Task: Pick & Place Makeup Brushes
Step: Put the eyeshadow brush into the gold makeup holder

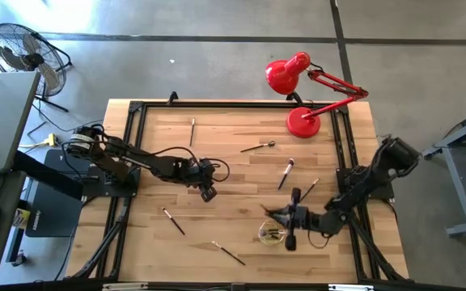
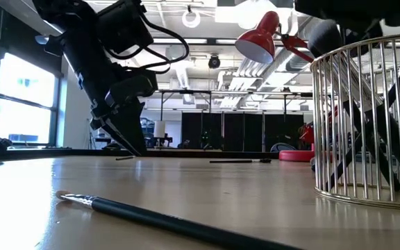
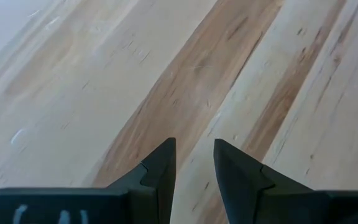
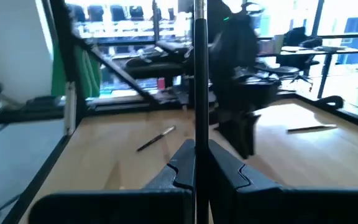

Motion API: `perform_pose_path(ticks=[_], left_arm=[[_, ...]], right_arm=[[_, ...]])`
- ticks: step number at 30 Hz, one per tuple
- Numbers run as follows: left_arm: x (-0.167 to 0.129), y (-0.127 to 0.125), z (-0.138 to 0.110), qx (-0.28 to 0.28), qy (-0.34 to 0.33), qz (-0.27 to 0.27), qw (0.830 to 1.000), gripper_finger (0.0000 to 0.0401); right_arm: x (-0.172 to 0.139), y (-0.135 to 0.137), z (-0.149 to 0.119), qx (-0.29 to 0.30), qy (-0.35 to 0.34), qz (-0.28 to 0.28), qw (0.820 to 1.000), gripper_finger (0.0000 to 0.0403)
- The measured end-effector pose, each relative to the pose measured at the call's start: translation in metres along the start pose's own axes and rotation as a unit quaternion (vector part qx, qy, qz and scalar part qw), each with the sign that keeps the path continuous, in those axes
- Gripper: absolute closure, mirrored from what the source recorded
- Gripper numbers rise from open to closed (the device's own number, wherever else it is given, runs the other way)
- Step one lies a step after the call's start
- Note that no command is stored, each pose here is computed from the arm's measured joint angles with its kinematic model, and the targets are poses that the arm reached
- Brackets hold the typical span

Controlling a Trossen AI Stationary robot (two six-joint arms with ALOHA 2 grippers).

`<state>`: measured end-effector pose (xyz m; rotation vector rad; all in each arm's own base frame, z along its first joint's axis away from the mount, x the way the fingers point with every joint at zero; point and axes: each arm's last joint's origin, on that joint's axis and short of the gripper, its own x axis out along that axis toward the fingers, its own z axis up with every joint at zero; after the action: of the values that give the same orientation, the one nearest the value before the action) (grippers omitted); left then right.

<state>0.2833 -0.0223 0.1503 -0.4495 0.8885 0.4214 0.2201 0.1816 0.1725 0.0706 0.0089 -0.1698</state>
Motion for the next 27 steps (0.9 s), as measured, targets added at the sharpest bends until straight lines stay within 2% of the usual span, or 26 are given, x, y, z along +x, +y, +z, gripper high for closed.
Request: perform_pose_path(ticks=[7,13,23,27], left_arm=[[-0.001,-0.004,-0.001,0.003,-0.002,-0.009,1.0,0.0294],[-0.002,-0.011,-0.002,0.006,-0.014,-0.029,0.999,0.0294],[-0.002,-0.012,-0.001,0.003,-0.019,-0.034,0.999,0.0294],[-0.002,-0.012,-0.001,0.004,-0.014,-0.04,0.999,0.0293]], right_arm=[[-0.01,0.026,-0.018,0.01,0.015,0.013,1.0,0.0393],[-0.017,0.036,-0.031,0.021,0.023,0.004,1.0,0.0393],[-0.009,0.032,-0.042,0.022,0.033,-0.01,0.999,0.0392],[-0.009,0.032,-0.042,0.019,0.033,-0.013,0.999,0.0373]])
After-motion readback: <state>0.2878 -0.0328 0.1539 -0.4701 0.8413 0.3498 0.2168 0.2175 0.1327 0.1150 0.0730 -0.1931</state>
